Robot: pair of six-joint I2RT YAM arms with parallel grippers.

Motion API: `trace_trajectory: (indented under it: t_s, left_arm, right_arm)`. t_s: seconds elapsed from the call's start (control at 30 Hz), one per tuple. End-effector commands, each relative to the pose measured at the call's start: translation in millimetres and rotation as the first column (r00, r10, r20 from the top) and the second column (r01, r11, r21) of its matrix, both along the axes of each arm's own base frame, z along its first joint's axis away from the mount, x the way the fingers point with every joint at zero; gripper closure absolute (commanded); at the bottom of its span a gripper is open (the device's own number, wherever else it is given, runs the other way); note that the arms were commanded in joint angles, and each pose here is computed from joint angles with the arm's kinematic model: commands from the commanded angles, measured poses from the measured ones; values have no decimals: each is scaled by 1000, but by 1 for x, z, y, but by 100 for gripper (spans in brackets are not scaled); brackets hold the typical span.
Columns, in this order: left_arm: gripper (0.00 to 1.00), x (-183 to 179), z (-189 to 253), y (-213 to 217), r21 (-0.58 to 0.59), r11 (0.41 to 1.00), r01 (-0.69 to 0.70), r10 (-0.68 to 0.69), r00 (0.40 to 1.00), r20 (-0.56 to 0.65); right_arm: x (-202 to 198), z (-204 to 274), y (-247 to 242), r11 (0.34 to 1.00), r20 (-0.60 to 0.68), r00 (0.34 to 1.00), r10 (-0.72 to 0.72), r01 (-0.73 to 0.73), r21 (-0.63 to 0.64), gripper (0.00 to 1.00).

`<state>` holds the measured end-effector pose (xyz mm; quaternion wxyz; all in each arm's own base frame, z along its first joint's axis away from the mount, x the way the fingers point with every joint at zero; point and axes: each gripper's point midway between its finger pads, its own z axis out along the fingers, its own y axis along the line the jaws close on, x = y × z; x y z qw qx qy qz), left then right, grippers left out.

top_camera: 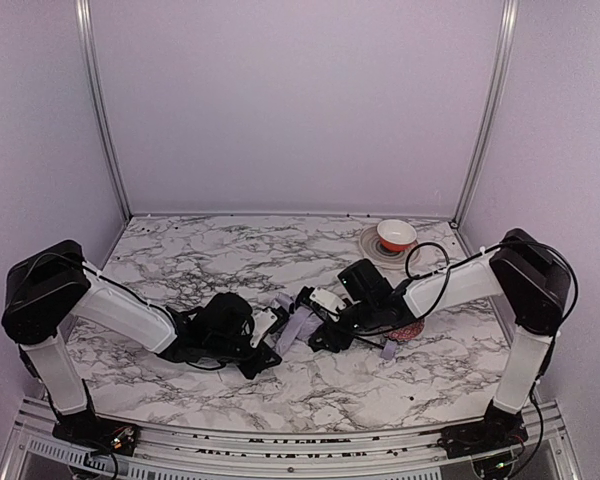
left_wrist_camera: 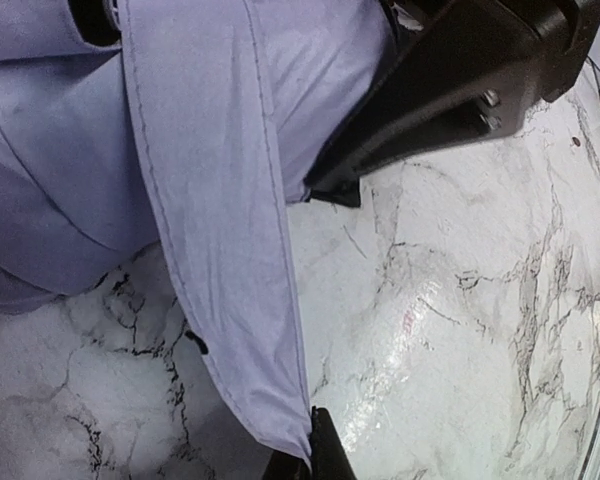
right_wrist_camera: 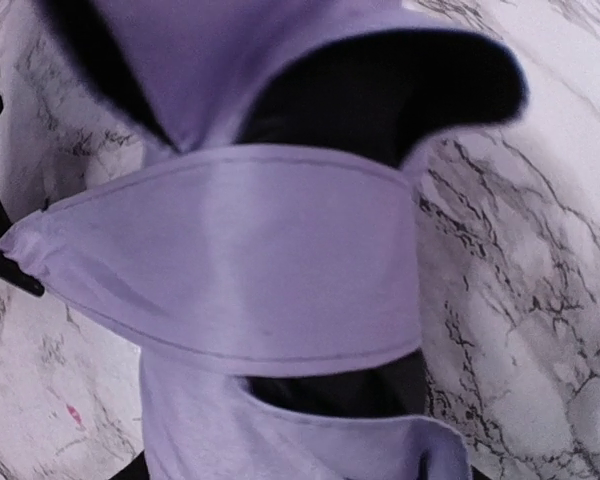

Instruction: Put away the umbrella

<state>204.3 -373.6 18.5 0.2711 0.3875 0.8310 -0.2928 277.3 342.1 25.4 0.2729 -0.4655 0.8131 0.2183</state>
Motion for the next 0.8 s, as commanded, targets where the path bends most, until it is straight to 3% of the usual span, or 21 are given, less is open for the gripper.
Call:
trace_trajectory:
  t_s: [0.0, 0.13, 0.37, 0.57, 0.77]
  left_arm:
    - [100, -18, -4, 18, 82, 996, 34, -29, 998, -60]
    - [100, -13, 40, -2, 17, 998, 66, -66, 998, -2]
    - [100, -5, 167, -41, -249, 957, 146, -114, 984, 136]
    - [100, 32, 268, -36, -420, 906, 60, 43, 972, 232]
    - [100, 93, 290, -7, -459, 877, -143, 242, 957, 163]
  right_arm:
    - [7, -11, -6, 999, 30, 999, -37, 38, -26, 51]
    - [3, -11, -6, 1000, 35, 999, -21, 21, -16, 74]
    - [-9, -13, -2, 999, 37, 998, 42, -41, -12, 100]
    - [-16, -14, 1, 998, 30, 997, 66, -66, 1, 100]
    - [-21, -18, -1, 998, 49, 996, 68, -67, -16, 100]
